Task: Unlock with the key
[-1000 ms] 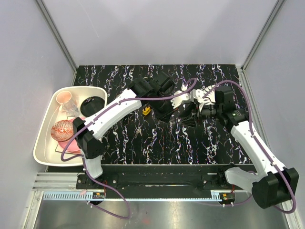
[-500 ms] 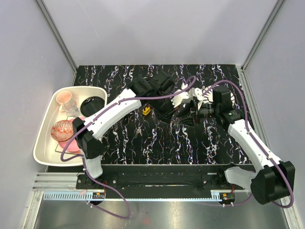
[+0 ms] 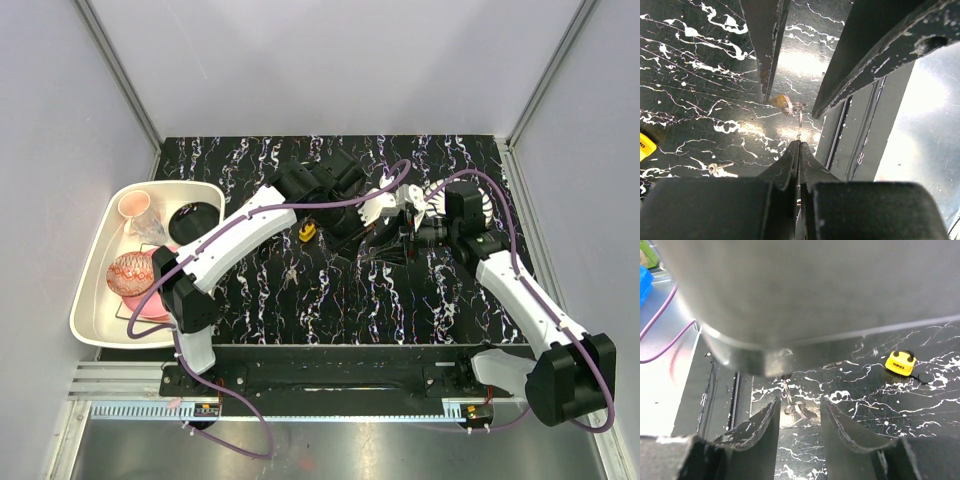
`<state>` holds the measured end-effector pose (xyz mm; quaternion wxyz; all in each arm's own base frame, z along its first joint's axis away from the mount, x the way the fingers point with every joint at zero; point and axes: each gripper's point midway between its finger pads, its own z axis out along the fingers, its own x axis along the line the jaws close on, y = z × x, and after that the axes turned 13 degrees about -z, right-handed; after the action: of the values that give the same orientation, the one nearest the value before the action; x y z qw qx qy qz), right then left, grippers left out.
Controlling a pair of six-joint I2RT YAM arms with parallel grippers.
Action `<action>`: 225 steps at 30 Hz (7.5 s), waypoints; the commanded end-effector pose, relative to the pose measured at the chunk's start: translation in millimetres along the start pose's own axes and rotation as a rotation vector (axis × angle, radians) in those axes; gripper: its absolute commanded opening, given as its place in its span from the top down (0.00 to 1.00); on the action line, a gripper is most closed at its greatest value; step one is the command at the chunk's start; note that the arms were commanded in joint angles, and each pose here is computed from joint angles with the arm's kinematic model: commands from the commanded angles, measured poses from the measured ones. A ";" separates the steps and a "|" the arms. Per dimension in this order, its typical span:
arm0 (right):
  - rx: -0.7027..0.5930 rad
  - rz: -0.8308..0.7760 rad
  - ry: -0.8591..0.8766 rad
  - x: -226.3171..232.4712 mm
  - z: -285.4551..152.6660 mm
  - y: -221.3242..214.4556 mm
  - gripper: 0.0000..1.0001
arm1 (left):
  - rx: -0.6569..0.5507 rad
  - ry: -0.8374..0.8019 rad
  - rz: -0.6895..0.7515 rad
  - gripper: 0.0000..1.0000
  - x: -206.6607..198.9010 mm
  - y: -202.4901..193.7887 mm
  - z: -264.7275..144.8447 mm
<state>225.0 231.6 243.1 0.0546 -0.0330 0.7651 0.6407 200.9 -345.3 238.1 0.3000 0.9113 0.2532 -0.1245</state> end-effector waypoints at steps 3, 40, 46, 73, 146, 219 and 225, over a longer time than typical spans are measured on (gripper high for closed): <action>-0.030 0.033 0.042 10.9 3.9 -2.2 0.57 | -0.134 -0.051 0.067 1.00 -20.6 32.3 -18.2; -0.118 0.128 0.010 -1.7 -6.2 7.5 0.55 | -0.131 -0.017 0.036 1.00 -10.0 30.4 -12.3; -0.100 0.114 -0.035 -8.9 -3.2 3.1 0.55 | -0.118 -0.026 0.027 1.00 -10.0 30.5 -7.9; -0.096 0.108 -0.017 -4.3 -1.2 4.7 0.59 | -0.098 -0.037 0.026 1.00 -11.7 28.2 -1.9; -0.097 0.172 0.038 3.3 -4.5 3.4 0.62 | -0.117 -0.054 0.020 1.00 -13.2 30.4 -3.0; -0.080 0.135 0.019 2.7 -13.8 -8.0 1.00 | -0.136 0.015 -0.013 0.45 8.2 30.2 -11.2; -0.051 0.130 -0.048 -9.0 -16.0 -13.2 1.00 | -0.233 0.103 -0.070 0.24 46.1 35.7 -45.7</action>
<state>225.8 215.3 221.7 -0.0095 0.0437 0.7482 0.6620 230.1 -349.4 238.3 0.3304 0.8899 0.2901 -0.1210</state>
